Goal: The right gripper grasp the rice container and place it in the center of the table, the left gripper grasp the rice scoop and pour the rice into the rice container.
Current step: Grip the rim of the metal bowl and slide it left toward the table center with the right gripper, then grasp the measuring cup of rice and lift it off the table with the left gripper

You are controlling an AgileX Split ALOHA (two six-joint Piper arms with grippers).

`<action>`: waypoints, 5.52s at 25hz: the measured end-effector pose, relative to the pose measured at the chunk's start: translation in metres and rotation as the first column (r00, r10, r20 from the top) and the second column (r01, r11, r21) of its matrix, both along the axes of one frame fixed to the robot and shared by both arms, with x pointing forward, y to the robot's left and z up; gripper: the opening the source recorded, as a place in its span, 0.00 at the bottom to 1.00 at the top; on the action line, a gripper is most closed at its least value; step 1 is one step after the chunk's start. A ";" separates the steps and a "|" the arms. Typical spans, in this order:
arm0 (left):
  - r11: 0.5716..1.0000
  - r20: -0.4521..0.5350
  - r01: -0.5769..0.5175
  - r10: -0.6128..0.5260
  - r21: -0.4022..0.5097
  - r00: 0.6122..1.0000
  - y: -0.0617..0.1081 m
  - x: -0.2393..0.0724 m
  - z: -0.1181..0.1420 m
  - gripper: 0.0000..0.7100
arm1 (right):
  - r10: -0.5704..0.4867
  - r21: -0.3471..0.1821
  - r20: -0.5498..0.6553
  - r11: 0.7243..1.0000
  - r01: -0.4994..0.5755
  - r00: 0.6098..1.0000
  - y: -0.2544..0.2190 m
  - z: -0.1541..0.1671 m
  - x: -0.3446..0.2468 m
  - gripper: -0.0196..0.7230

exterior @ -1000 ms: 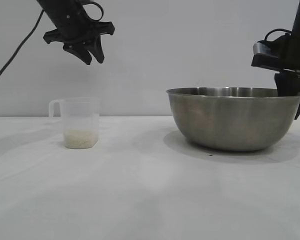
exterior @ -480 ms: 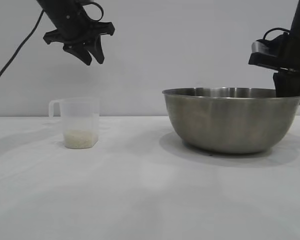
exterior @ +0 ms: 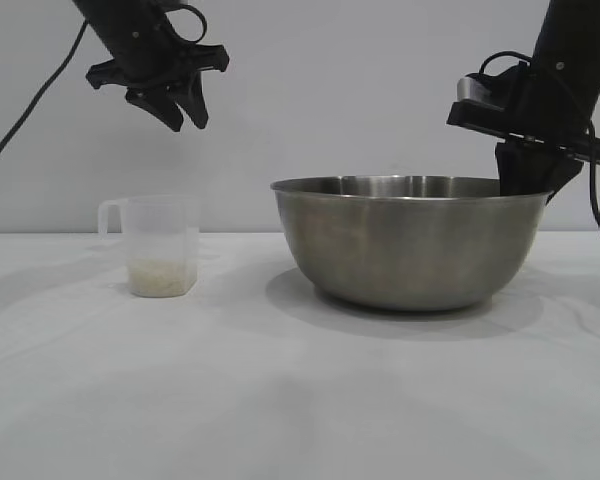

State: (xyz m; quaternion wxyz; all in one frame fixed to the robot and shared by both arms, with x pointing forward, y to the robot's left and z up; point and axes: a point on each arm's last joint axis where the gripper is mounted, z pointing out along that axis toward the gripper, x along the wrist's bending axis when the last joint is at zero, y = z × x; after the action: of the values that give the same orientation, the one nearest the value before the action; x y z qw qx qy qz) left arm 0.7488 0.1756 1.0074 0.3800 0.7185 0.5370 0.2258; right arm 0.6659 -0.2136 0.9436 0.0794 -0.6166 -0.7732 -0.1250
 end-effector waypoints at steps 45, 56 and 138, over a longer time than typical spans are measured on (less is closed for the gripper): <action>1.000 0.024 -0.005 0.005 0.005 1.000 0.001 0.001 0.002 0.31 | -0.082 -0.026 0.777 0.986 0.162 0.625 -0.084 0.162 -0.198 0.71; 1.000 0.020 -0.004 0.004 0.004 1.000 0.001 0.001 0.002 0.31 | -0.070 0.009 0.718 0.996 0.092 0.693 -0.069 0.121 -0.306 0.71; 0.996 0.205 -0.052 0.065 -0.065 0.977 0.009 -0.024 0.060 0.31 | -0.202 0.029 0.813 0.951 0.308 0.546 -0.074 0.099 -0.436 0.65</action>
State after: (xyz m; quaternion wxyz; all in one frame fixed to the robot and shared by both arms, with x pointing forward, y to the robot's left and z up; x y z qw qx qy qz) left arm 0.7251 0.1849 1.0671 0.4481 0.6633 0.5220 0.2944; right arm 0.2295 -0.2873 1.0429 -0.3357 -0.6011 -0.6320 -0.3558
